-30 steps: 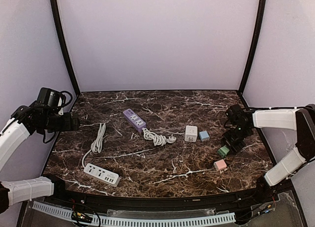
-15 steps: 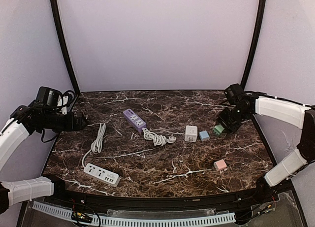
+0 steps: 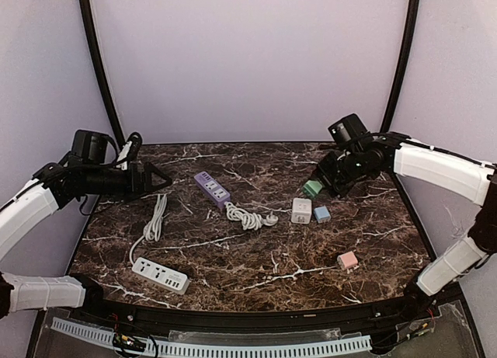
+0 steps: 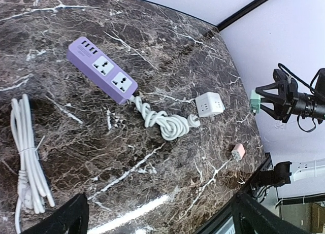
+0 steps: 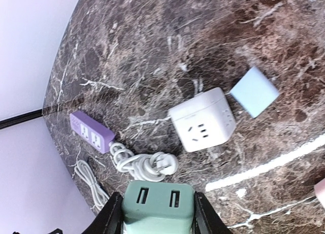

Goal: Insert the plug

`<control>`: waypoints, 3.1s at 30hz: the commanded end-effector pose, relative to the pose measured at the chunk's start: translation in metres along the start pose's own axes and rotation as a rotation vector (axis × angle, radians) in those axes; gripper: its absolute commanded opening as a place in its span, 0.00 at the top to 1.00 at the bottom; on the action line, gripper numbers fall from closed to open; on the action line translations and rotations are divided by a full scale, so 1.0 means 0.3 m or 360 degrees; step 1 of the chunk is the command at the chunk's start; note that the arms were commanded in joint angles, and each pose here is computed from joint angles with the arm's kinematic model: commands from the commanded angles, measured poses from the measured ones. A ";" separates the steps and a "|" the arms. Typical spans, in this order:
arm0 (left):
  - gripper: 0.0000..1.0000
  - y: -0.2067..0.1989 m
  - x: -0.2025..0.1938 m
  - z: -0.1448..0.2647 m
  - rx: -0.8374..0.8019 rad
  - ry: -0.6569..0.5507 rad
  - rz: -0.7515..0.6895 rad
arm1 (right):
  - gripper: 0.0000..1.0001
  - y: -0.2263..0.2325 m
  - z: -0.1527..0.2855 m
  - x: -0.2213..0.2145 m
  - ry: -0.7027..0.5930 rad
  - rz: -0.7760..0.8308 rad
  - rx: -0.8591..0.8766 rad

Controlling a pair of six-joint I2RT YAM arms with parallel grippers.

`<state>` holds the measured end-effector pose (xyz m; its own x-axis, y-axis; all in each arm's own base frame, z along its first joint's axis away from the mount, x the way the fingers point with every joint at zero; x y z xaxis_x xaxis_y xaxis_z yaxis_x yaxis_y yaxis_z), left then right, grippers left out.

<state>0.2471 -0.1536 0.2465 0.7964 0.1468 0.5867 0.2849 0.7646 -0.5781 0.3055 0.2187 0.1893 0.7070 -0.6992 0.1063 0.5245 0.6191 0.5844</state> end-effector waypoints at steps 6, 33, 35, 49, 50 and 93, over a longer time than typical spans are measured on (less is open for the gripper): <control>0.08 -0.214 0.060 -0.110 -0.0263 0.0000 -0.0074 | 0.80 0.236 0.031 -0.129 0.0094 -0.0080 0.0247; 0.23 -0.632 0.080 -0.447 -0.0462 0.0190 -0.0354 | 0.79 0.401 0.151 -0.270 0.0281 -0.0183 0.0498; 0.25 -0.643 0.081 -0.465 -0.0474 0.0205 -0.0355 | 0.79 0.402 0.156 -0.271 0.0285 -0.0177 0.0504; 0.67 -0.709 0.061 -0.557 -0.0579 0.0328 -0.0334 | 0.79 0.414 0.192 -0.255 0.0241 -0.0137 0.0555; 0.71 -0.714 0.063 -0.561 -0.0586 0.0337 -0.0333 | 0.79 0.414 0.194 -0.253 0.0236 -0.0134 0.0559; 0.99 -0.810 -0.009 -0.138 -0.1088 0.0503 -0.0655 | 0.16 0.373 0.548 -0.462 0.0698 0.1897 0.1809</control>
<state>0.2187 -0.3812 0.3507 0.6585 -0.2788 0.6991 0.7524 0.2208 -0.6206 0.2108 0.3185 0.3481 0.6718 0.1215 0.7307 -0.7347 0.2346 0.6365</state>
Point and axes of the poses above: each gripper's point midway between its finger pads, its own z axis back along the fingers, its own y axis along the line the jaws close on, x = y × z, the point moved 2 cm from there along z, back along the fingers, and after that the axes turned 1 degree about -z, right-handed, at the moved point
